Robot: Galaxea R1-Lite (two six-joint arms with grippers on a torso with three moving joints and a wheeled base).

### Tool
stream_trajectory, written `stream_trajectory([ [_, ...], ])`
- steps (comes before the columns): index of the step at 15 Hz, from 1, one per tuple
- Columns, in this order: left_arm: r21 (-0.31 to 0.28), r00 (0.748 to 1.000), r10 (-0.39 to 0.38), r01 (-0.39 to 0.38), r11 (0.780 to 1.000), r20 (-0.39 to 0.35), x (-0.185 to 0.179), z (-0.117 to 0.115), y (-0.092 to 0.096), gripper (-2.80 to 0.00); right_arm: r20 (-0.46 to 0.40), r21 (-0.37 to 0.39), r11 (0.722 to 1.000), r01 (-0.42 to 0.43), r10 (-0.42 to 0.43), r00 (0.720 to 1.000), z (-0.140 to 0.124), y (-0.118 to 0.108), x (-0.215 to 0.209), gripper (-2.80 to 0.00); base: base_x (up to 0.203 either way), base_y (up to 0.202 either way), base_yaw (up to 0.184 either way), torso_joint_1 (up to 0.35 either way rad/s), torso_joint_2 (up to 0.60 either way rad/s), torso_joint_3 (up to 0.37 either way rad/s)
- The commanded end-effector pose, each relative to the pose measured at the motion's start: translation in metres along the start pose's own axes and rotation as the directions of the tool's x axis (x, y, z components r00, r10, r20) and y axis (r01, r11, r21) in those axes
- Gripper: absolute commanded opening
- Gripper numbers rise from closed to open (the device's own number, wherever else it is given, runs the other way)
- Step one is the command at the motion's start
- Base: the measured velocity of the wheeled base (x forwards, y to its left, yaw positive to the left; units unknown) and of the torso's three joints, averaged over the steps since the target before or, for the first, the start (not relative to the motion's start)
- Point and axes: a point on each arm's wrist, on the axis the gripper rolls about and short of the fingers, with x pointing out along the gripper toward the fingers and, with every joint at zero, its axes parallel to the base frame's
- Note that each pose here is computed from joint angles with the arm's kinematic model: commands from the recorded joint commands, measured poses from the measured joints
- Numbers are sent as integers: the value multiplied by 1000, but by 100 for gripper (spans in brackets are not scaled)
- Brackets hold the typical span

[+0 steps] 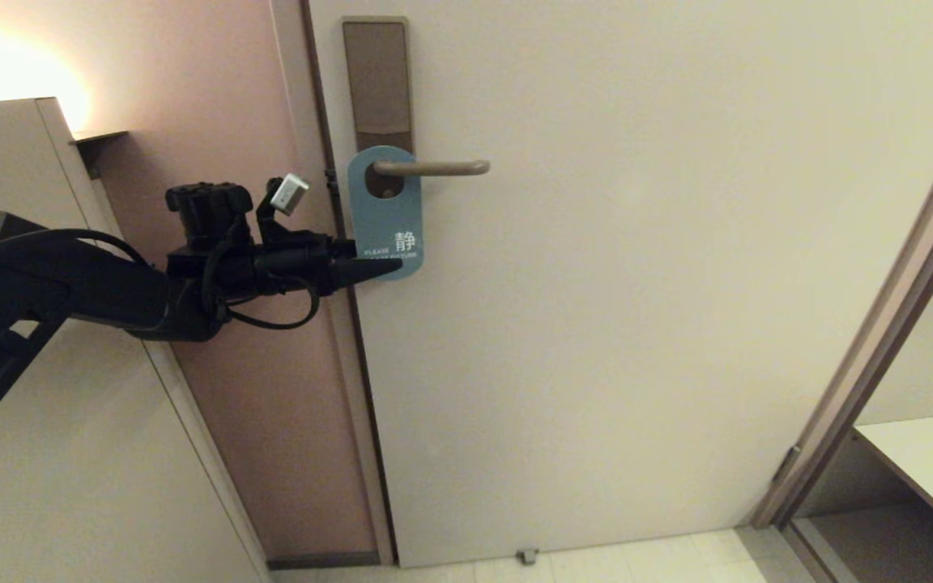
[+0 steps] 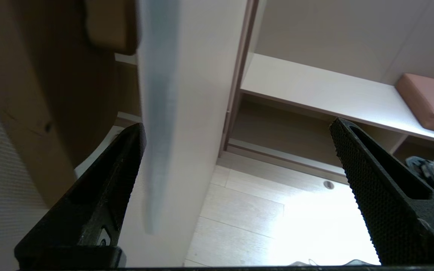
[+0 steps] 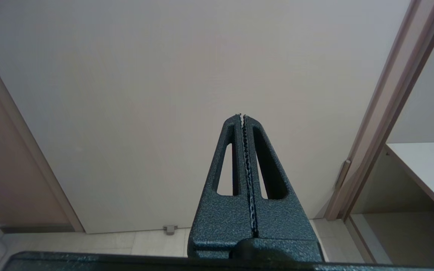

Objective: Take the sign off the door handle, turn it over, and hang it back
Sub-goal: Take down the sign

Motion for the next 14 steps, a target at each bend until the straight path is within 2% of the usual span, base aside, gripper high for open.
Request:
stream_trajectory([
  [1, -1, 1000, -1, 1, 1000, 1, 2, -2, 4, 0, 1, 0, 1000, 1, -1, 1000, 0, 0, 0, -280, 0, 0, 0, 0, 0, 0],
  [14, 8, 1000, -15, 15, 1000, 3, 8, 0, 2, 0, 1, 0, 1000, 1, -1, 1000, 0, 0, 0, -280, 0, 0, 0, 0, 0, 0],
])
